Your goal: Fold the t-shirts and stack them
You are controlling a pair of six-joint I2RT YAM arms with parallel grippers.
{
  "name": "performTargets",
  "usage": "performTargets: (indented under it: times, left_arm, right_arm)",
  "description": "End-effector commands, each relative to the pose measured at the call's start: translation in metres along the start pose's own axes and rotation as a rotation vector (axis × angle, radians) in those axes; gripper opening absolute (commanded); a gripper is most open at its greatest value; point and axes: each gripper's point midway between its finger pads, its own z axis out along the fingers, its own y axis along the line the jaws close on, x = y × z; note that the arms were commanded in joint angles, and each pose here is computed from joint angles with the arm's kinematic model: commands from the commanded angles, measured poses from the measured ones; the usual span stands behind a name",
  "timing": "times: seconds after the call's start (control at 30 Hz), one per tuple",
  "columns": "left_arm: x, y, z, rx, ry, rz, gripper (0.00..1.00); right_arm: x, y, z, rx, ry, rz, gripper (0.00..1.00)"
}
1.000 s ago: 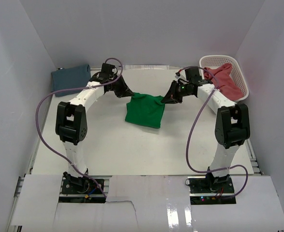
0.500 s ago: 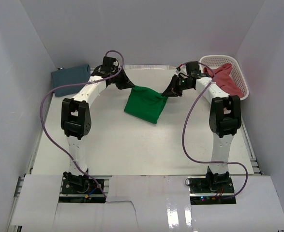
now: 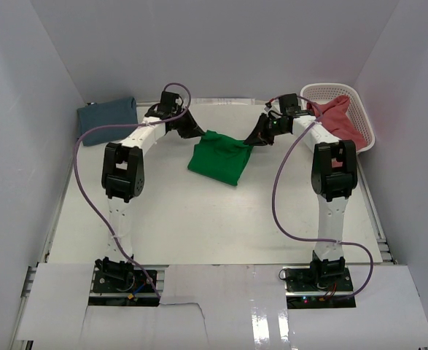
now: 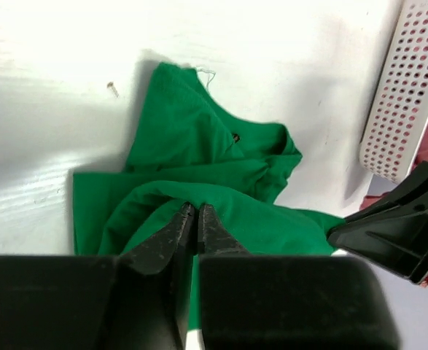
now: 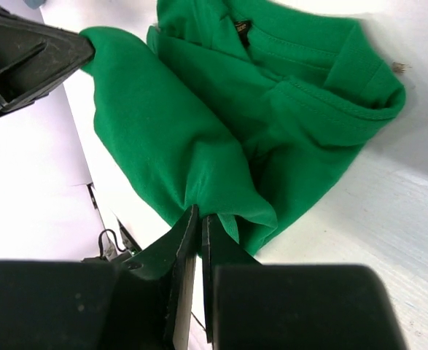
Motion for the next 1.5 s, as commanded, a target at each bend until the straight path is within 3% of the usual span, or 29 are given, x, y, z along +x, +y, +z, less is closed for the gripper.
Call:
performTargets:
  times: [0.0, 0.03, 0.1, 0.13, 0.2, 0.4, 0.57, 0.67, 0.73, 0.77, 0.8, 0.9, 0.93, 1.03, 1.47]
  left_arm:
    - [-0.029, -0.032, -0.004, 0.112, -0.077, 0.063, 0.18]
    - [-0.028, -0.028, 0.003, 0.116, -0.07, 0.058, 0.29]
    - [-0.036, -0.037, 0.004, 0.147, -0.092, 0.065, 0.44]
    - [-0.037, -0.036, 0.007, 0.143, -0.097, 0.063, 0.64]
    - [-0.046, -0.041, 0.005, 0.149, -0.136, 0.076, 0.75]
    - [-0.067, -0.058, -0.018, 0.163, -0.244, 0.13, 0.79]
    - [-0.073, -0.076, -0.05, 0.181, -0.306, 0.237, 0.79]
    - [-0.06, -0.074, -0.049, 0.209, -0.255, 0.332, 0.77]
    - [-0.043, -0.071, -0.042, 0.257, -0.192, 0.414, 0.76]
    - [-0.039, -0.069, -0.039, 0.273, -0.172, 0.429, 0.76]
    - [-0.033, -0.063, -0.03, 0.281, -0.141, 0.431, 0.74]
    - [-0.015, -0.063, -0.016, 0.386, -0.037, 0.448, 0.65]
    - [-0.014, -0.065, -0.013, 0.405, -0.023, 0.449, 0.48]
    - [-0.009, -0.065, -0.001, 0.453, 0.027, 0.436, 0.0]
    - [0.015, -0.063, 0.017, 0.644, 0.148, 0.463, 0.0]
  right_arm:
    - [-0.014, 0.003, -0.004, -0.012, -0.03, -0.026, 0.09]
    - [-0.015, 0.001, -0.003, -0.005, -0.033, -0.022, 0.11]
    - [-0.016, -0.002, -0.001, 0.004, -0.039, -0.019, 0.3]
    - [-0.018, -0.004, -0.002, 0.019, -0.051, -0.017, 0.43]
    - [-0.025, -0.006, -0.004, 0.047, -0.086, -0.028, 0.59]
    - [-0.044, 0.004, -0.026, 0.108, -0.242, -0.102, 0.64]
    - [-0.028, 0.003, -0.039, 0.15, -0.271, -0.116, 0.7]
    - [-0.009, 0.0, -0.028, 0.125, -0.209, -0.111, 0.7]
    - [-0.007, 0.001, -0.022, 0.097, -0.212, -0.126, 0.65]
    - [-0.005, 0.0, -0.018, 0.083, -0.206, -0.113, 0.6]
    - [0.001, -0.003, -0.012, 0.065, -0.183, -0.098, 0.47]
    - [0.0, -0.002, 0.001, 0.004, -0.159, -0.082, 0.24]
    - [0.0, 0.0, 0.006, -0.011, -0.155, -0.083, 0.08]
    - [-0.008, 0.005, 0.018, -0.06, -0.15, -0.078, 0.08]
    - [-0.039, 0.046, 0.06, -0.325, -0.141, -0.056, 0.08]
